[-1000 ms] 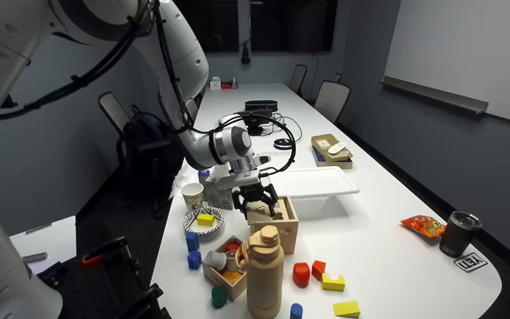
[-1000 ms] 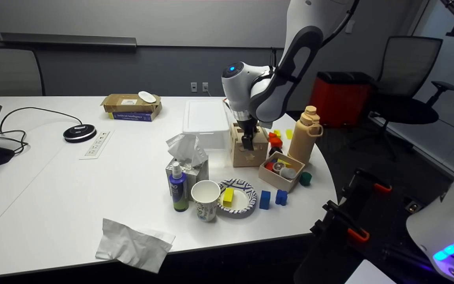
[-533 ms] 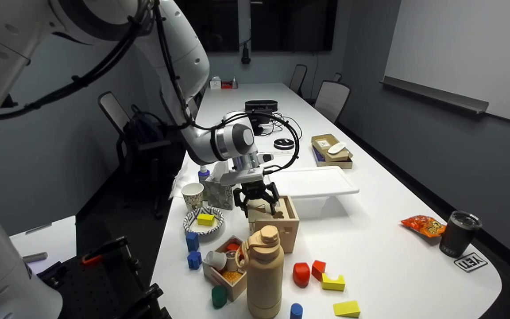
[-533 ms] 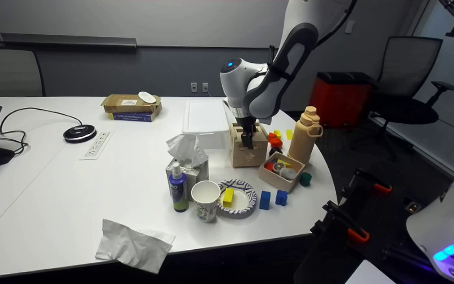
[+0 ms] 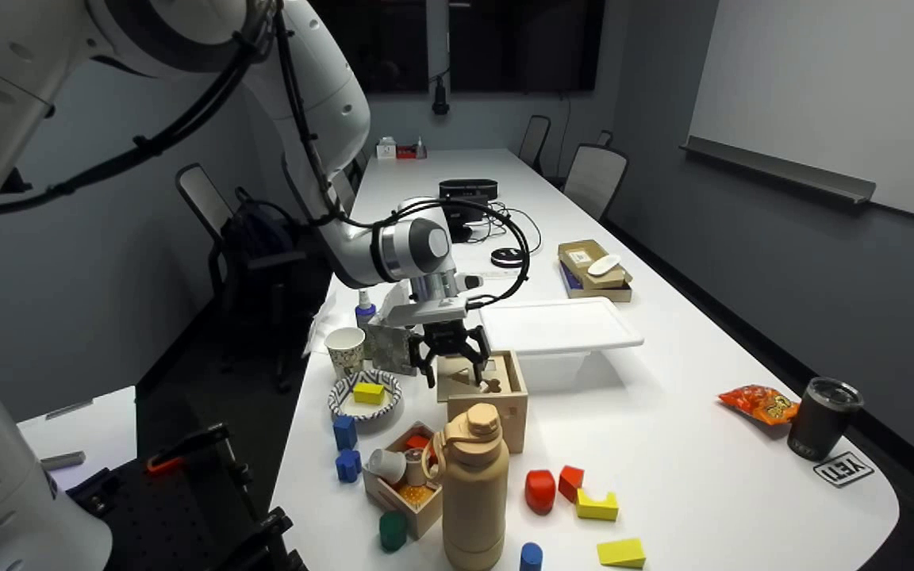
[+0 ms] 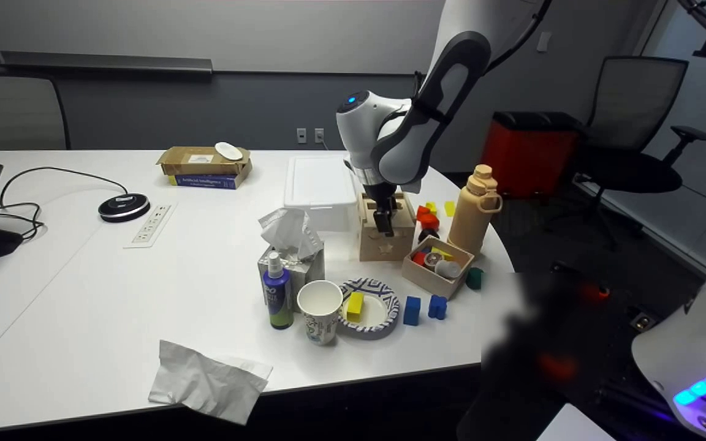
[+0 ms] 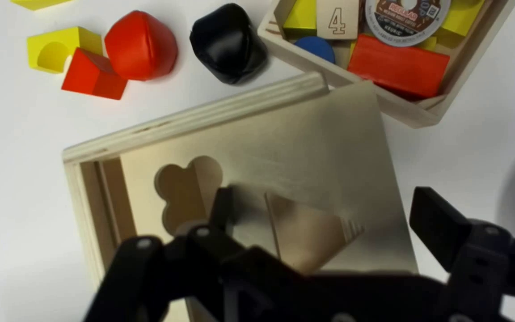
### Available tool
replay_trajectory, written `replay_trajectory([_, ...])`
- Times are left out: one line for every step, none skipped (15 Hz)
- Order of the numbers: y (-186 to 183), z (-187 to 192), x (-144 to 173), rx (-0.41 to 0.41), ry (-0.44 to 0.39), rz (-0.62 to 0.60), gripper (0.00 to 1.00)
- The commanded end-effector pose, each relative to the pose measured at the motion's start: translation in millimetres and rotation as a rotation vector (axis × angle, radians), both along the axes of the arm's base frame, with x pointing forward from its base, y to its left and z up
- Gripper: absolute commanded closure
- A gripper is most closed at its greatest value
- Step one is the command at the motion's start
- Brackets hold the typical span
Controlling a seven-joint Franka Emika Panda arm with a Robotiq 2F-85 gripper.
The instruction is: Slide the lid to close the box
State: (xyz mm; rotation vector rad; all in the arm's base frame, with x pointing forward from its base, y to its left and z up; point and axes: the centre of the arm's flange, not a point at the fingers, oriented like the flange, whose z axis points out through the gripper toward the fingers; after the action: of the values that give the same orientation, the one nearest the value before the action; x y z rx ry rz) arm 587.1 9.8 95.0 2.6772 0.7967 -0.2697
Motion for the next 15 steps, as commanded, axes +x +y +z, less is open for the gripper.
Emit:
replay_trajectory([4, 13, -1, 0.012, 0.04, 0.001, 0.0])
replay_trajectory([3, 14, 1, 0.013, 0.041, -0.002, 0.0])
replay_trajectory([2, 14, 2, 0.013, 0.038, -0.009, 0.0])
replay_trajectory([0, 15, 3, 0.012, 0.035, -0.016, 0.0])
replay_trajectory([-2, 15, 4, 0.01, 0.031, -0.019, 0.0])
replay_trajectory([-3, 15, 4, 0.007, 0.025, -0.02, 0.0])
replay_trajectory([-5, 14, 4, 0.001, 0.012, -0.02, 0.0])
replay_trajectory([-6, 15, 4, -0.006, -0.002, -0.018, 0.0])
replay_trajectory([-7, 15, 3, -0.012, -0.012, -0.016, 0.0])
replay_trajectory([-8, 15, 2, -0.019, -0.023, -0.011, 0.0])
replay_trajectory([-10, 15, 2, -0.027, -0.032, -0.005, 0.0])
replay_trajectory([-10, 15, 1, -0.033, -0.038, 0.002, 0.0])
replay_trajectory([-11, 15, 2, -0.04, -0.045, 0.008, 0.0])
replay_trajectory([-12, 15, 2, -0.048, -0.056, 0.015, 0.0])
replay_trajectory([-12, 15, 3, -0.051, -0.056, 0.021, 0.0])
